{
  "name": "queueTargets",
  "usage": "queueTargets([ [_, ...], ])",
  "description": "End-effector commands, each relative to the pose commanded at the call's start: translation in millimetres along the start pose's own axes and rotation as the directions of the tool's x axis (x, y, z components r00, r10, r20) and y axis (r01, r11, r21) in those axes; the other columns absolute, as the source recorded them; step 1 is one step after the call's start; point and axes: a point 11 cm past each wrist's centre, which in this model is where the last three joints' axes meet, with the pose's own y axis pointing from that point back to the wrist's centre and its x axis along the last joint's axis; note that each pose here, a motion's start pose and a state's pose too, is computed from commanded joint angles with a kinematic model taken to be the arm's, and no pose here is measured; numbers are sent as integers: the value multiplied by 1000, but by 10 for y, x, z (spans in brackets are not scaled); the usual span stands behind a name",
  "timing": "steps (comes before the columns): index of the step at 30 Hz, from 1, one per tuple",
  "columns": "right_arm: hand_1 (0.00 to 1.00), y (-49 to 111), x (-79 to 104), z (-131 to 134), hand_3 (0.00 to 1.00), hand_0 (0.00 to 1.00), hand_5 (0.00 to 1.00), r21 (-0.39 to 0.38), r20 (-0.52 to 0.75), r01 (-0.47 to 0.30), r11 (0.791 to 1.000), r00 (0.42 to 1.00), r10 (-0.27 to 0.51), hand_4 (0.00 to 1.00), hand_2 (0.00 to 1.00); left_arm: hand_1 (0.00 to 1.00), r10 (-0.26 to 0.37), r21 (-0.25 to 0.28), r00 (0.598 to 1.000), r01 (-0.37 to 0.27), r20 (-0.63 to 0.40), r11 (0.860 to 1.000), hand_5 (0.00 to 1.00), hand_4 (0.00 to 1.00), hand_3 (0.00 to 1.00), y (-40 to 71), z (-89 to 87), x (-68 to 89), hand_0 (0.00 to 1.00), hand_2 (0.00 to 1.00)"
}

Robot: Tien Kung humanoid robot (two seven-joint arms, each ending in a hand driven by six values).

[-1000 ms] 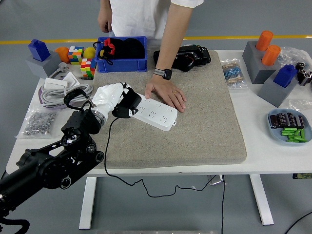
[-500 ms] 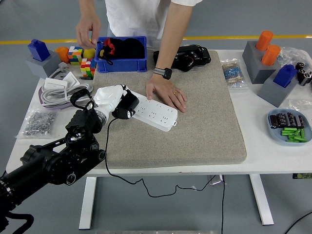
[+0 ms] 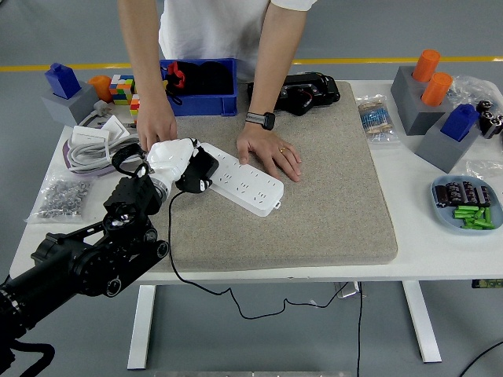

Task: Press the white button,pick up the black plug,place it near the board,insert it into the board

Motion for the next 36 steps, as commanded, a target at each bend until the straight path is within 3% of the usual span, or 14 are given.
queueTargets([
  [6, 571, 1, -9, 3, 539, 636, 307, 0, 1, 2, 1000, 1000, -2, 627, 589, 250, -10, 3, 1000, 10, 4, 1000, 2, 424, 527, 2, -9, -8, 166, 304],
  [7, 573, 1, -11, 5, 538, 635, 305, 0, 2, 2, 1000, 1000, -2, 626, 588, 284, -14, 5, 1000, 14, 6, 1000, 2, 493, 571, 2, -12, -13, 184, 338],
  [18, 573, 1, -19, 4, 538, 635, 305, 0, 3, 4, 1000, 1000, -4, 626, 588, 305, -41, 24, 999, 41, -4, 999, 2, 530, 579, 5, -50, -30, 196, 351],
  [19, 571, 1, -20, 5, 538, 635, 304, -1, 3, 4, 1000, 1000, -4, 626, 588, 492, -40, 24, 999, 41, -8, 999, 2, 812, 634, 5, -49, -26, 276, 451],
  [24, 571, 1, -20, 9, 538, 635, 304, -2, 4, 4, 1000, 1000, -4, 626, 588, 492, -43, 14, 999, 43, -30, 999, 2, 812, 634, 10, -20, -11, 276, 451],
  [25, 572, 1, -20, 10, 539, 635, 304, -2, 4, 4, 1000, 1000, -4, 625, 588, 652, -45, 14, 998, 45, -33, 999, 123, 963, 747, 11, -16, -12, 439, 552],
  [30, 572, 1, -26, 6, 539, 635, 304, -1, 4, 5, 1000, 1000, -5, 625, 588, 652, -59, 13, 998, 60, -25, 998, 123, 963, 747, 18, -9, -38, 439, 552],
  [31, 573, 1, -26, 7, 539, 635, 304, -1, 4, 5, 1000, 1000, -5, 625, 588, 860, -59, 13, 998, 59, -23, 998, 199, 998, 834, 19, -8, -42, 761, 764],
  [36, 573, 1, -24, 17, 539, 635, 304, -3, 3, 5, 1000, 1000, -5, 625, 588, 860, -54, 6, 998, 54, -17, 999, 199, 998, 834, 25, 7, -44, 761, 764],
])
